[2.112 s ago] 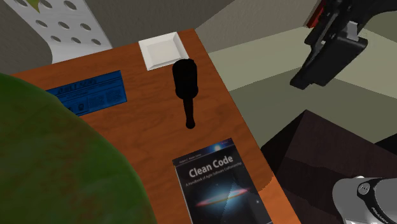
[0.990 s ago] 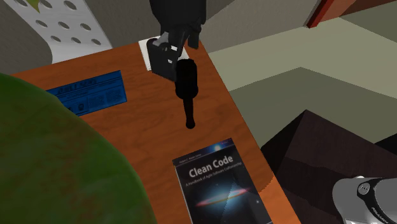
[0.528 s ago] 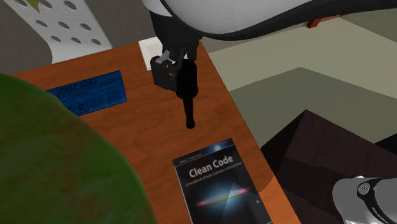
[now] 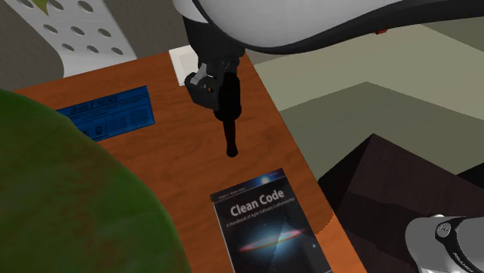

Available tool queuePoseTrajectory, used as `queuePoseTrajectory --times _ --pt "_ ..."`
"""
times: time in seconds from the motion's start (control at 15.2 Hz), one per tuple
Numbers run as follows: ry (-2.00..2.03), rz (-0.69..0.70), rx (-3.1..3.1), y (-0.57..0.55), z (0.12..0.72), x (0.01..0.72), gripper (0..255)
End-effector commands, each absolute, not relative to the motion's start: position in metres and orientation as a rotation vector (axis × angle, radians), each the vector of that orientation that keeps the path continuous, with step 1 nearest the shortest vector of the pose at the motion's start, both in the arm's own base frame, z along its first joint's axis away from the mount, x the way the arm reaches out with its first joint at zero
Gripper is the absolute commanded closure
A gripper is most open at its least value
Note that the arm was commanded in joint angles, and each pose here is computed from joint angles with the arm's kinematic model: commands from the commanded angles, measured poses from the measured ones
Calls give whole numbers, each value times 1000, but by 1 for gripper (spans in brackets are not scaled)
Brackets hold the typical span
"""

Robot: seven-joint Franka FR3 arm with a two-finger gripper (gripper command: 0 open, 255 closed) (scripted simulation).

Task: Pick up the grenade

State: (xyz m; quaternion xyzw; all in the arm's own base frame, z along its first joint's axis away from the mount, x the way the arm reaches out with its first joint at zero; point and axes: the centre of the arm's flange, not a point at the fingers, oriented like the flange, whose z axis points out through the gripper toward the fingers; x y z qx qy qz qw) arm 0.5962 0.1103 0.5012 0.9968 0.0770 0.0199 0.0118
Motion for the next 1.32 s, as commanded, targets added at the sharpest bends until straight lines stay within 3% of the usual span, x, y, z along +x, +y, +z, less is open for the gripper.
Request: queuePoseTrajectory --times 0.0,1.25 --pt "239 59 3108 110 500 596 255" --pt "239 59 3108 109 581 597 255"
